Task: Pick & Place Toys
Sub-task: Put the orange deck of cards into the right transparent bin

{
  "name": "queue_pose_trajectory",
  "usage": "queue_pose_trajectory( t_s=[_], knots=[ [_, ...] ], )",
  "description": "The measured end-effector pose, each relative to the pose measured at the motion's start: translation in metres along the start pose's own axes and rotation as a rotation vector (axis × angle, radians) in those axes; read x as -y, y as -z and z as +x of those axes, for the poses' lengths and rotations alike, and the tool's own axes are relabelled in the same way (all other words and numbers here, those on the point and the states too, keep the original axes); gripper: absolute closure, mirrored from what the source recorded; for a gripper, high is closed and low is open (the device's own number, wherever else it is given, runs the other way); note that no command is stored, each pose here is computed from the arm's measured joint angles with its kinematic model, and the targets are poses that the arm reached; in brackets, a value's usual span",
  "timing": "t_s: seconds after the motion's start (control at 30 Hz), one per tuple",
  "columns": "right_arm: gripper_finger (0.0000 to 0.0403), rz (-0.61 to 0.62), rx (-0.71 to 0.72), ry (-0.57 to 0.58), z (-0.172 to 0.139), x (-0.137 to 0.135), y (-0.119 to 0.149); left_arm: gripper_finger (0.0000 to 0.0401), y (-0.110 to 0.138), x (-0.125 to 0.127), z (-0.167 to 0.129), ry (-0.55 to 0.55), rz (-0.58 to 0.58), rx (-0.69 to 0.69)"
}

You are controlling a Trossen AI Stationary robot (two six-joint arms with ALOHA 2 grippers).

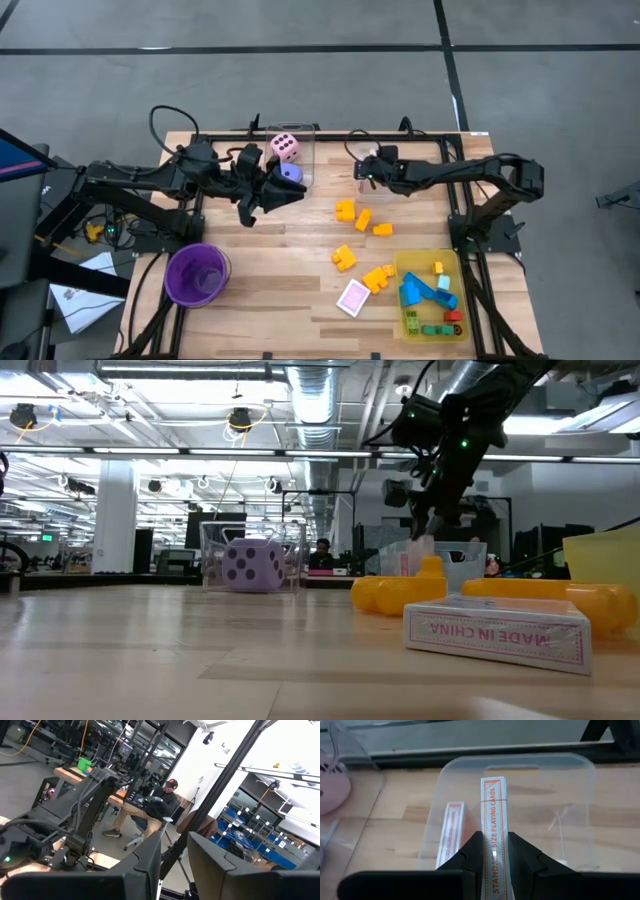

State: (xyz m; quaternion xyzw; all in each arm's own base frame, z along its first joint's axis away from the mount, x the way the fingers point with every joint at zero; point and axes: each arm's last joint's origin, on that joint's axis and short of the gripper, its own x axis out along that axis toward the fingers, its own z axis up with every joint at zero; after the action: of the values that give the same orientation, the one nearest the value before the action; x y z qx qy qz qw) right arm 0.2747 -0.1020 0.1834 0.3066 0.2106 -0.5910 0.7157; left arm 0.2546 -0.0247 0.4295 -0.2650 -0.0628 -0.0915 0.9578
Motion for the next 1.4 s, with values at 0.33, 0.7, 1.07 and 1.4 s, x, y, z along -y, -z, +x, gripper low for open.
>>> queue_pose_trajectory(
  t_s=[0.33,0.7,1.07,1.4],
  knots=[
    [0.0348,0.057,-0.010,0.023,0.007,-0.001,0.006,0.0309,-0.001,0.001,0.000,0.007,-0.002,0.015],
    [0.0348,0.042,-0.006,0.033,0.013,-0.005,0.018,0.0309,-0.001,0.001,0.000,0.007,-0.002,0.015],
    [0.0348,0.027,-0.015,0.022,0.014,-0.010,0.029,0.0309,-0.002,0.001,0.000,0.009,-0.002,0.018],
    [0.0348,0.048,-0.018,0.006,0.019,-0.010,0.023,0.0309,-0.002,0.001,0.000,0.008,-0.002,0.016]
  ],
)
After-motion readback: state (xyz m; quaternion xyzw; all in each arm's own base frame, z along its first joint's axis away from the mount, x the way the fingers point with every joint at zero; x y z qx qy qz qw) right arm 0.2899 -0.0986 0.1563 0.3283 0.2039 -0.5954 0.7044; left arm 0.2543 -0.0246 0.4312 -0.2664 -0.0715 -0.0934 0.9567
